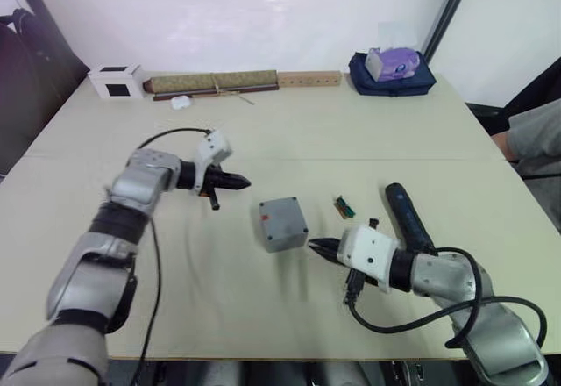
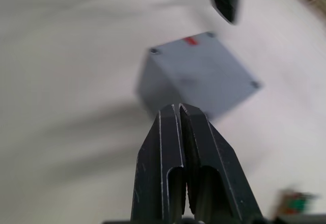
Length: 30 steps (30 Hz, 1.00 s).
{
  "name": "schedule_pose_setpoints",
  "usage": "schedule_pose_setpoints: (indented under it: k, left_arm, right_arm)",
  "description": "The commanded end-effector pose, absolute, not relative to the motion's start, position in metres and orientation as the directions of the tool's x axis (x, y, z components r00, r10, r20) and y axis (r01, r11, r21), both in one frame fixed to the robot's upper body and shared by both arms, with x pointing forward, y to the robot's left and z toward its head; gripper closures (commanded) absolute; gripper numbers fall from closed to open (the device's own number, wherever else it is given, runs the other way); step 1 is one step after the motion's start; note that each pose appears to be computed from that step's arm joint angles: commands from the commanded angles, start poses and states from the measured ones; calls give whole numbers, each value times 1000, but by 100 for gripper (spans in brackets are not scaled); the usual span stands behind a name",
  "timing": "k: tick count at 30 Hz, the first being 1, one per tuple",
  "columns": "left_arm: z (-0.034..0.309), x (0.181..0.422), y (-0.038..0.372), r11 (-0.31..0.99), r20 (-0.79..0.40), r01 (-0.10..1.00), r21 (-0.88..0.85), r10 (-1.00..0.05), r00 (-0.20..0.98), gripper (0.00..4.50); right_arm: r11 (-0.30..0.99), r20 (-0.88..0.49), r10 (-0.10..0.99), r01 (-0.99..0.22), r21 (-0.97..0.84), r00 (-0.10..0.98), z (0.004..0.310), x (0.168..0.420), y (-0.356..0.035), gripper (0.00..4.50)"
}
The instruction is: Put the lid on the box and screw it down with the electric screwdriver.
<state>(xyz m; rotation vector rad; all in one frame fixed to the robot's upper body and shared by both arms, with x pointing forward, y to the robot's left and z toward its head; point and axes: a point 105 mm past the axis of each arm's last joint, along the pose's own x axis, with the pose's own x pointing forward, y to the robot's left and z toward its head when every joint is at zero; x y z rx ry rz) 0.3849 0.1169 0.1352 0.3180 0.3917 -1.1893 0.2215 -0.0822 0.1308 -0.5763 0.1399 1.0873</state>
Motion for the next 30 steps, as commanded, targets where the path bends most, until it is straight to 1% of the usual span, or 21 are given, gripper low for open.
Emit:
schedule_pose_setpoints:
  k: [1,4,6,8,9,12,15,19,27,30]
  left_arm:
    - [138,391,102,283,-456,956,79,-842,287,450]
    - [136,392,98,266,-453,961,73,-850,270,450]
    - [134,389,100,245,-462,968,56,-853,243,450]
    - [129,385,102,227,-484,973,48,-846,222,450]
    - [126,381,102,210,-491,977,39,-847,202,450]
    - [125,371,97,175,-475,984,16,-865,162,450]
    - [125,359,97,135,-475,991,-4,-872,117,450]
    - [113,339,100,79,-516,997,-27,-855,54,450]
    - [107,303,104,80,-511,993,-82,-859,27,450]
    - [107,296,104,90,-509,992,-92,-860,31,450]
  right_arm:
    - [302,-405,813,-898,-320,418,124,218,-71,440]
    - [306,-435,799,-904,-299,415,115,222,-70,440]
    - [288,-450,788,-898,-333,420,110,227,-67,440]
    - [300,-439,782,-885,-355,442,108,235,-63,440]
    - [324,-419,778,-871,-371,468,110,243,-61,440]
    - [333,-399,774,-852,-404,492,113,255,-56,440]
    - [318,-410,769,-850,-420,490,112,257,-59,440]
    - [294,-438,760,-856,-426,480,110,257,-64,440]
    - [262,-481,724,-842,-472,495,111,264,-82,440]
    - [257,-481,727,-844,-472,490,110,264,-82,440]
